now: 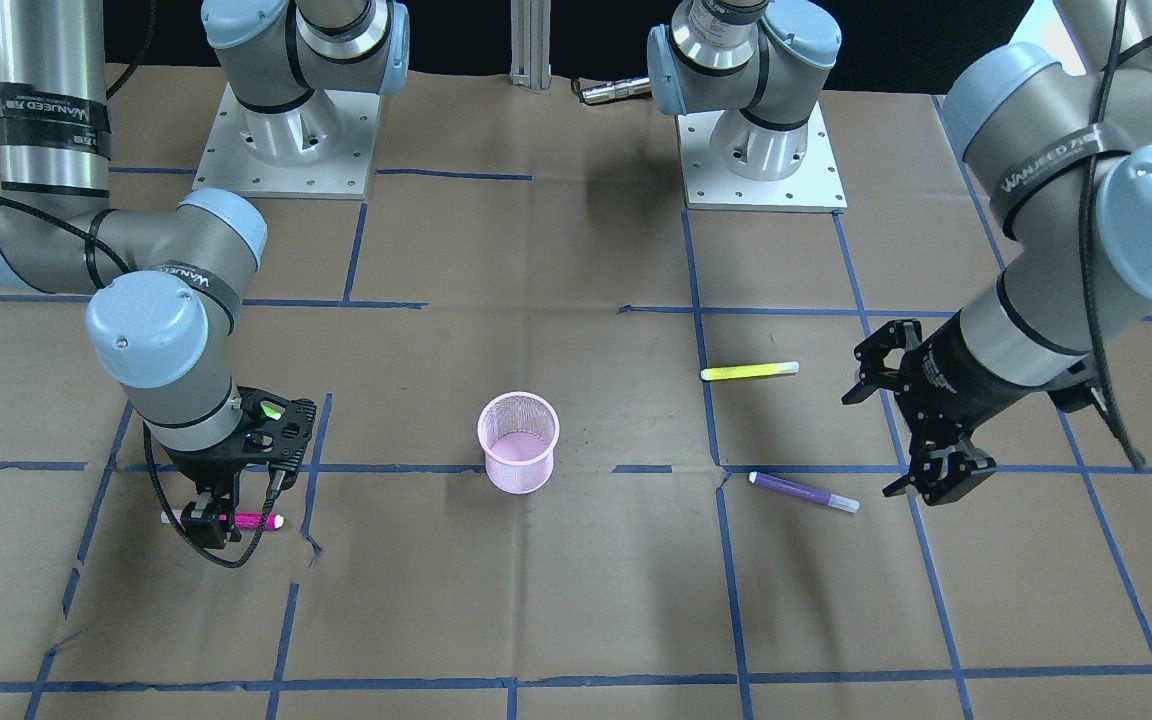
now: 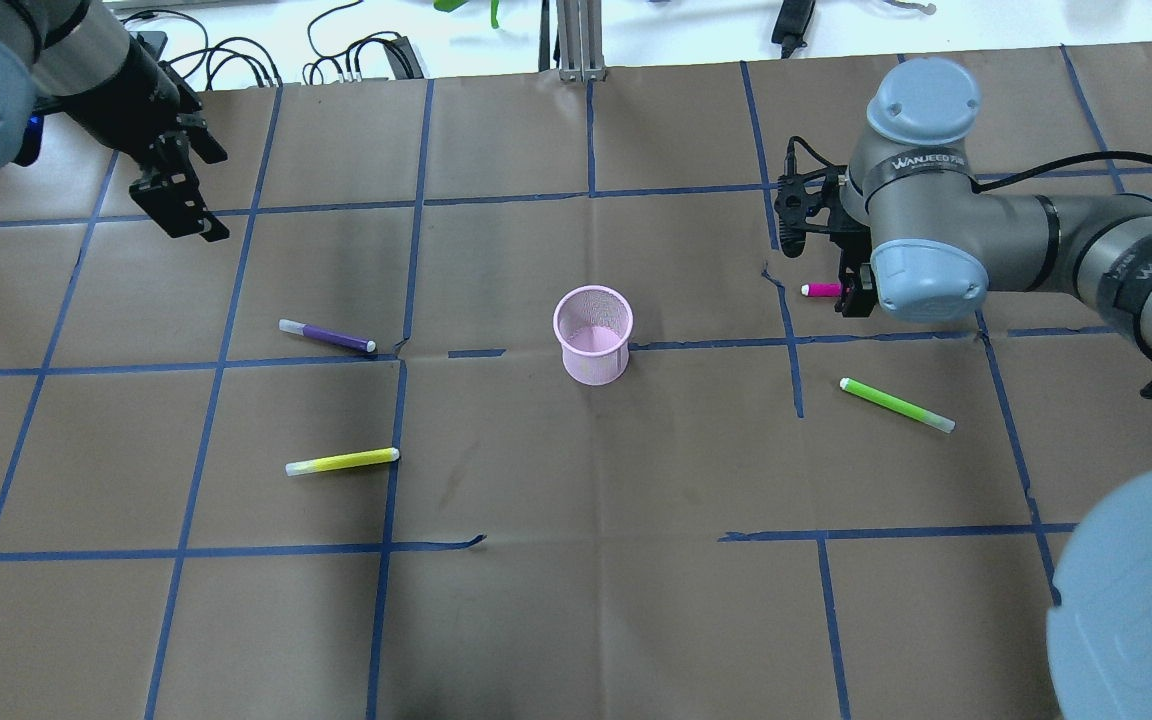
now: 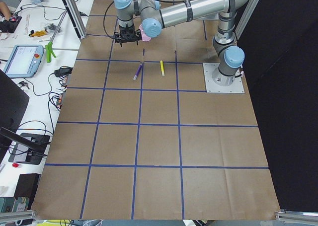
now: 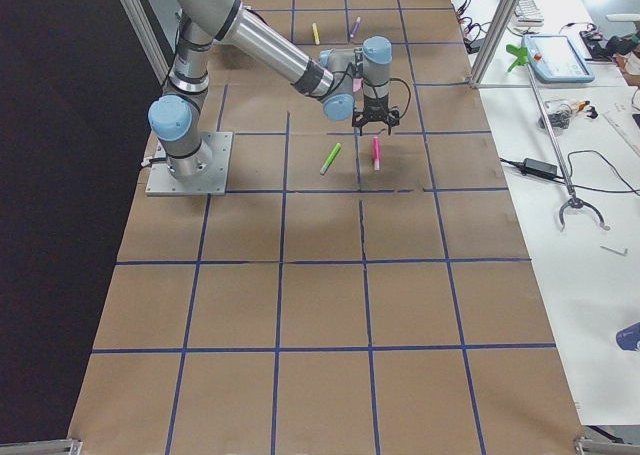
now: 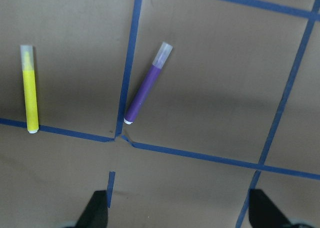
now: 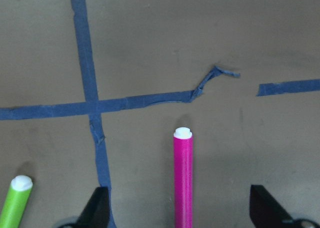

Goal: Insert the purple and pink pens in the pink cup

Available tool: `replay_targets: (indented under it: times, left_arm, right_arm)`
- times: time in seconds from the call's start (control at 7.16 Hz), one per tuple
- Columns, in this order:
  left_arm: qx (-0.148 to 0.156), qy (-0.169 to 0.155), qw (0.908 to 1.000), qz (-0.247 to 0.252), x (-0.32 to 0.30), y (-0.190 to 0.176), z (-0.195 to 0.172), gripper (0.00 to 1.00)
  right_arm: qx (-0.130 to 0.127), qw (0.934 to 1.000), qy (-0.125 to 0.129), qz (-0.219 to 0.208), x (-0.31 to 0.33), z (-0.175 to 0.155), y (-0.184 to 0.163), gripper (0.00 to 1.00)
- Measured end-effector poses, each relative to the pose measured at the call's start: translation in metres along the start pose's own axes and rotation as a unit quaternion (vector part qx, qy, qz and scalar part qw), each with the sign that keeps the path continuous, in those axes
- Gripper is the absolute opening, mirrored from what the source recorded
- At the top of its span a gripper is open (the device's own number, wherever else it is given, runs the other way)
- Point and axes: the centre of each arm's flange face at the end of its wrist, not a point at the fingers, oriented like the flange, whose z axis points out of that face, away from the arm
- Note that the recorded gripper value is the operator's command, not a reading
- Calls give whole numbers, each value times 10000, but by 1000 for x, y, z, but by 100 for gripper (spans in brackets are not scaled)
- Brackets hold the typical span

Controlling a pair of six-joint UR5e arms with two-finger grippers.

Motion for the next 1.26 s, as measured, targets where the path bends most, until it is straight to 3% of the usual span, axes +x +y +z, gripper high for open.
replay_targets:
  times: [0.28,0.42,0.7,0.98,1.26]
  left_arm:
    - [-370,-307,9984,291,7,0,48,99]
    - [-132,-362,9981,483,5,-1,62,99]
    - [698,-437,9920,960,-2,11,83,99]
    - [1453,-434,9797,1313,-11,18,101,99]
    - [2113,-239,9655,1500,-31,16,133,99]
  right_arm:
    - [14,10000,-5,-2,1,15,-1,100]
    - [63,10000,-21,1,2,19,-2,100]
    - [166,9999,-41,-7,1,26,-4,100]
    - [176,9998,-38,-124,0,26,-3,89]
    - [171,9996,-40,-208,0,27,-3,90]
